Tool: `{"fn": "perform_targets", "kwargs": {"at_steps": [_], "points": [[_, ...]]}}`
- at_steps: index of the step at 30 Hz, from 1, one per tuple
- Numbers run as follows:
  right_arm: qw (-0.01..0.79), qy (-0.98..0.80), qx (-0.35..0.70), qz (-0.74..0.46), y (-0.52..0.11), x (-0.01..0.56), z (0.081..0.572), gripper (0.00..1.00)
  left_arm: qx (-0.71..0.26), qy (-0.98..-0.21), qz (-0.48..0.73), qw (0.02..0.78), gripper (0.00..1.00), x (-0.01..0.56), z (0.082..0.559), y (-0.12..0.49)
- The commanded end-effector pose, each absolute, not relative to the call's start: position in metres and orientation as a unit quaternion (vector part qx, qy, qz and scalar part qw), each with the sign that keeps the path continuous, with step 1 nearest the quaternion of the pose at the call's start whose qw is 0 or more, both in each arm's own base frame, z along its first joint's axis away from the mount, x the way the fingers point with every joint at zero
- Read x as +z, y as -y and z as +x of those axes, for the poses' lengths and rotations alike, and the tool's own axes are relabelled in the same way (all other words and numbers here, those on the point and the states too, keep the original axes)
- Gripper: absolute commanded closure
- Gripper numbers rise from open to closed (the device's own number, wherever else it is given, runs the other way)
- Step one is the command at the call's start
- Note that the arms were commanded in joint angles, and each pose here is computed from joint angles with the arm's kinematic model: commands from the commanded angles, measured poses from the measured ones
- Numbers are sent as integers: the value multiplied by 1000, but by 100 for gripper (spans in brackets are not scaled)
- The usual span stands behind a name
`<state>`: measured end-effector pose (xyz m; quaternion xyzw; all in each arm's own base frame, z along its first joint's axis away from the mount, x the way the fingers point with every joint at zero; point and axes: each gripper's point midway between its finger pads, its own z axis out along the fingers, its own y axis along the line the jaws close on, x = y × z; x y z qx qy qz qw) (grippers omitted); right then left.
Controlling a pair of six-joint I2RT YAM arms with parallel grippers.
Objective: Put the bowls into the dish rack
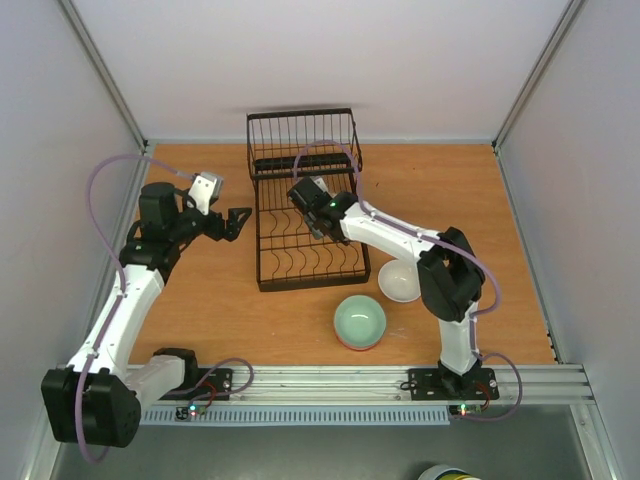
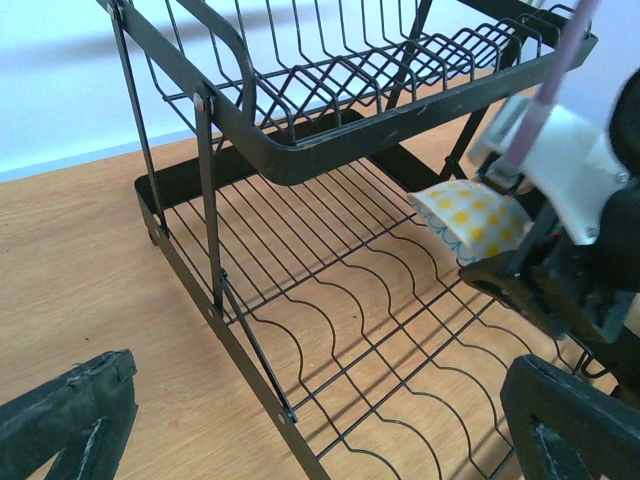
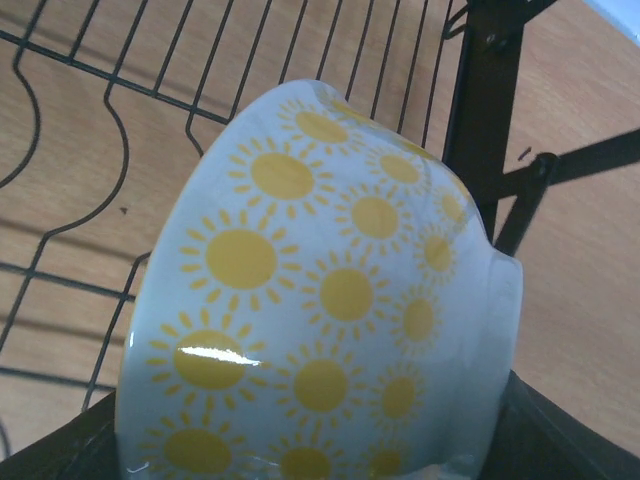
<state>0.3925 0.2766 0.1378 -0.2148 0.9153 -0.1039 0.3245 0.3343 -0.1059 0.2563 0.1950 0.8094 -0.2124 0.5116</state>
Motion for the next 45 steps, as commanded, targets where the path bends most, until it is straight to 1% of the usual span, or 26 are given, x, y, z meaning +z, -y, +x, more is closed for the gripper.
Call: {"fn": "perform_targets", "kwargs": {"at_steps": [1, 11, 14, 19, 22, 23, 24, 25, 27, 29, 30, 31, 32, 35, 45], "points": [[366, -896, -143, -209, -278, 147, 420, 99, -217, -794, 214, 527, 1, 263, 332, 110], [345, -905, -153, -197, -267, 114, 436, 99, -225, -795, 219, 519, 1, 259, 331, 113], [331, -913, -134, -199, -270, 100, 436, 99, -226, -796, 219, 518, 1, 257, 331, 113], [301, -934, -73, -178, -269, 80, 436, 99, -225, -797, 219, 517, 1, 257, 331, 113], [285, -944, -49, -157, -261, 74, 434, 96, -225, -797, 219, 516, 1, 257, 331, 113], [281, -947, -46, -152, -259, 73, 433, 93, -226, -797, 219, 515, 1, 256, 331, 113], [278, -948, -44, -146, -256, 73, 431, 88, -227, -797, 220, 514, 1, 256, 331, 113], [276, -950, -45, -140, -254, 73, 430, 79, -228, -798, 220, 513, 1, 255, 332, 114], [274, -951, -49, -132, -249, 73, 426, 52, -231, -797, 221, 512, 1, 254, 332, 115], [276, -952, -61, -120, -241, 74, 424, 32, -233, -797, 222, 511, 1, 254, 332, 115], [278, -952, -68, -113, -238, 75, 423, 19, -234, -797, 222, 511, 1, 254, 332, 116], [278, -951, -74, -108, -233, 76, 422, 11, -236, -797, 221, 510, 1, 254, 332, 116], [279, -951, -81, -103, -230, 77, 420, 7, -236, -797, 222, 509, 0, 254, 332, 116], [282, -951, -92, -90, -221, 80, 416, 2, -238, -797, 222, 508, 1, 254, 331, 116], [326, -936, -127, -45, -190, 108, 409, 1, -241, -798, 222, 506, 0, 252, 331, 117]]}}
